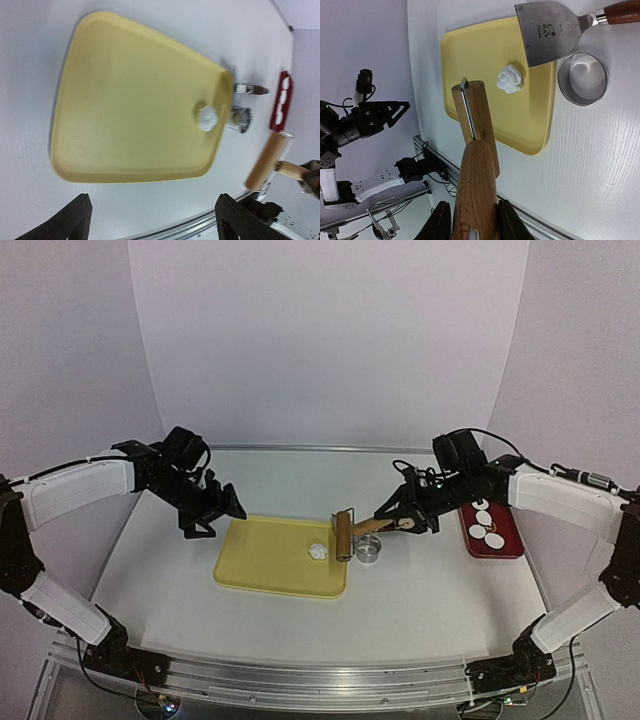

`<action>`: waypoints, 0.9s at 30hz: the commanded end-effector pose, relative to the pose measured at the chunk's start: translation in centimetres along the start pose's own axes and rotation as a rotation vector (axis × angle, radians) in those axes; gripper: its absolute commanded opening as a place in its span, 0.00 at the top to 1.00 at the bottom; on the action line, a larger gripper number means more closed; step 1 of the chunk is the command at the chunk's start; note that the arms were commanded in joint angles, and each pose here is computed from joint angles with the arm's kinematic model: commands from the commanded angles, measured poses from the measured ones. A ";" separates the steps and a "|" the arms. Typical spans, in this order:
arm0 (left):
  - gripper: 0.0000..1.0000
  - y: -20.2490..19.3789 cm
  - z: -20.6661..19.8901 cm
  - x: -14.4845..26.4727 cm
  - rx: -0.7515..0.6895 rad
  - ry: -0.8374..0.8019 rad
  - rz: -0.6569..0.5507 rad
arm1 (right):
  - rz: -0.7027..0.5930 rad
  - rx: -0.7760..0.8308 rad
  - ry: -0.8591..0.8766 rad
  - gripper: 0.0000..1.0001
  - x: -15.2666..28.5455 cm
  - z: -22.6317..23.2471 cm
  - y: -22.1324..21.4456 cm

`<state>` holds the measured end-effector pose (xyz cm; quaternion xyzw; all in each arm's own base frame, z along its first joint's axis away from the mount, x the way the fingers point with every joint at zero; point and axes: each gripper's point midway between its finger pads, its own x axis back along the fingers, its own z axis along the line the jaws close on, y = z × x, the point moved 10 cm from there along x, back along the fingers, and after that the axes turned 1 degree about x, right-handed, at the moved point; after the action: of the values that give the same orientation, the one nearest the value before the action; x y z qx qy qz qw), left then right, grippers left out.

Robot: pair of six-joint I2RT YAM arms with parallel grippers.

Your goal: Roll out the dumpling wrappers from the dough

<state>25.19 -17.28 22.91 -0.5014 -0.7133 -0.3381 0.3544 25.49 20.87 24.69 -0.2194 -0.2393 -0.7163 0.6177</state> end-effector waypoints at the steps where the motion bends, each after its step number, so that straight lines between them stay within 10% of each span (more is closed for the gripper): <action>1: 0.16 1.0 3.6 -2.5 -0.043 0.183 0.043 | -0.013 -0.024 0.030 1.00 -0.4 1.6 1.3; 27: 0.60 6.8 6.7 -9.9 -0.283 0.216 0.101 | 0.025 -0.190 -0.089 1.00 -9.7 1.4 6.5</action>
<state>31.95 -14.40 11.98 -0.5410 -0.5931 -0.4491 0.3921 32.49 27.30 19.49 -0.3287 -0.1988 -0.7073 0.5935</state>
